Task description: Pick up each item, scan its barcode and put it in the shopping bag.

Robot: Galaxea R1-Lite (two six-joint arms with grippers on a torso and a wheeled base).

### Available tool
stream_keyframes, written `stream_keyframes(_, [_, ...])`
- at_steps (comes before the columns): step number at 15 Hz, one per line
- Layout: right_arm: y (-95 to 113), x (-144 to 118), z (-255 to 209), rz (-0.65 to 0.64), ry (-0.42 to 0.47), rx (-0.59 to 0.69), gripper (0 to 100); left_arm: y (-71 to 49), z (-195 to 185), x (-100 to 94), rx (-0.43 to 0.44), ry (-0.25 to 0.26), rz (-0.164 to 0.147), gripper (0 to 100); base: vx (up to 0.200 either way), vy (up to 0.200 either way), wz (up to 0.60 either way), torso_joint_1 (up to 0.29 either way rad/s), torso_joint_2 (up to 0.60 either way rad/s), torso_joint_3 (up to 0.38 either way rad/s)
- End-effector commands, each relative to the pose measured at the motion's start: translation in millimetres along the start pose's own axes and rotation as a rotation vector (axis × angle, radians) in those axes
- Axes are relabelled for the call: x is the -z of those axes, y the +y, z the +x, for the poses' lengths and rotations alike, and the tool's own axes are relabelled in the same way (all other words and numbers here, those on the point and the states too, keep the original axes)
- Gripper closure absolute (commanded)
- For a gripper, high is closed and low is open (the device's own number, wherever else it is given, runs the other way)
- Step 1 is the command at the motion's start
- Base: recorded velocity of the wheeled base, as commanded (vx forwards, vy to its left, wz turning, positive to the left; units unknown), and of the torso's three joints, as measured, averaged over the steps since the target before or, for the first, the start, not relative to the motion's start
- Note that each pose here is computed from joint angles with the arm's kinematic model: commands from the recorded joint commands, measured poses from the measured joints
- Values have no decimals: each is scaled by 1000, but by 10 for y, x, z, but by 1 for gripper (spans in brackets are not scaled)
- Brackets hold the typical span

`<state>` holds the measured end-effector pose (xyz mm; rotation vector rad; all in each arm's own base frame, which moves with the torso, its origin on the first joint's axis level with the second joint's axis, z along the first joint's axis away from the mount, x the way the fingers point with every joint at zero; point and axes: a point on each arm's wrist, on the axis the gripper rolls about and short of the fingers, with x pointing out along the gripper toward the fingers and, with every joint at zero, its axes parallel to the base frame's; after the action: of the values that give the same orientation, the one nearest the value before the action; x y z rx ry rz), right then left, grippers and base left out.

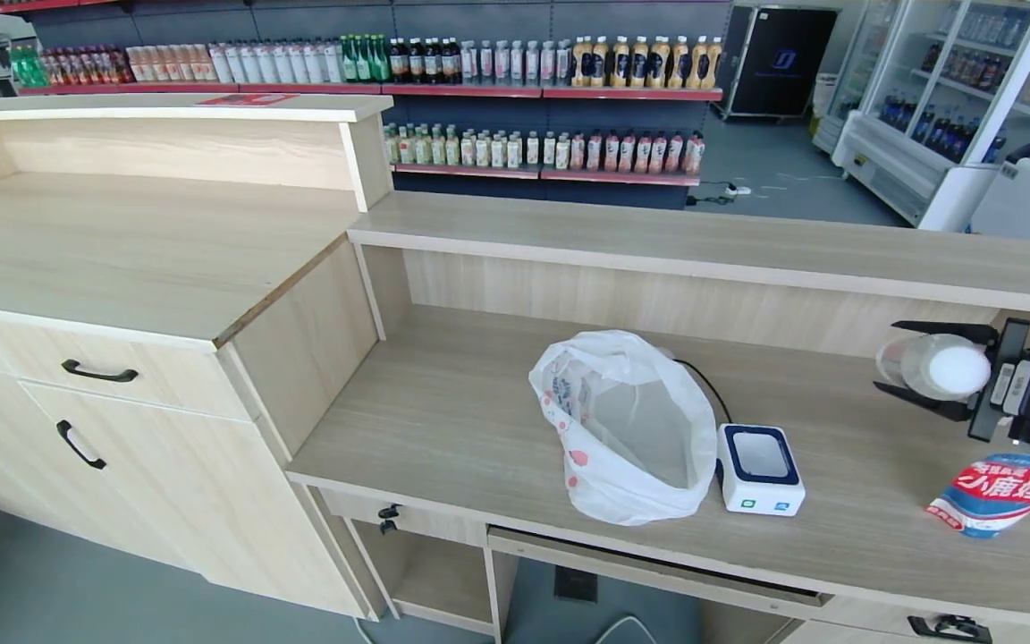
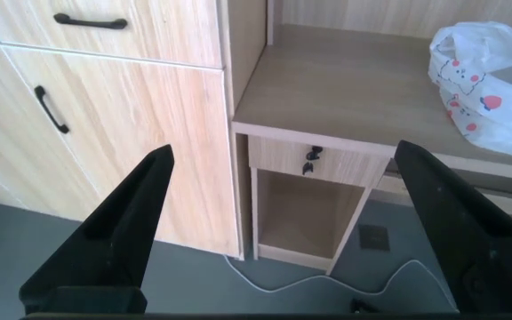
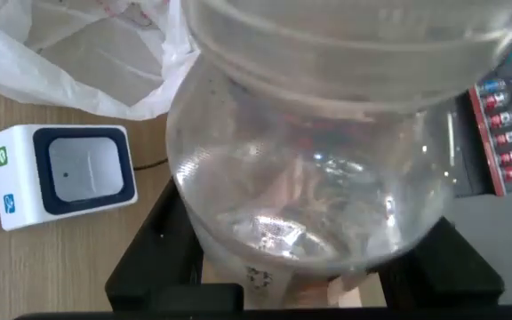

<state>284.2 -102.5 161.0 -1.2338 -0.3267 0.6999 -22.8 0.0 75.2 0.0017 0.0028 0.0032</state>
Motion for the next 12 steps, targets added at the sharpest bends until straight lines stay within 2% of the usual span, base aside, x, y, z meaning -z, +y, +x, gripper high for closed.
stream_keyframes(1, [175, 175, 112, 36, -17, -37, 100, 0, 0, 1, 0, 0, 0, 0, 0, 0, 0, 0, 0, 0])
stream_keyframes(3, [286, 272, 159, 54, -19, -56, 100, 0, 0, 1, 0, 0, 0, 0, 0, 0, 0, 0, 0, 0])
stream_keyframes(6, [346, 367, 207, 38, -20, -66, 100, 0, 0, -1, 2, -1, 0, 0, 0, 0, 0, 0, 0, 0])
stream_keyframes(12, [494, 385, 305, 1, -63, -95, 100, 0, 0, 1, 0, 0, 0, 0, 0, 0, 0, 0, 0, 0])
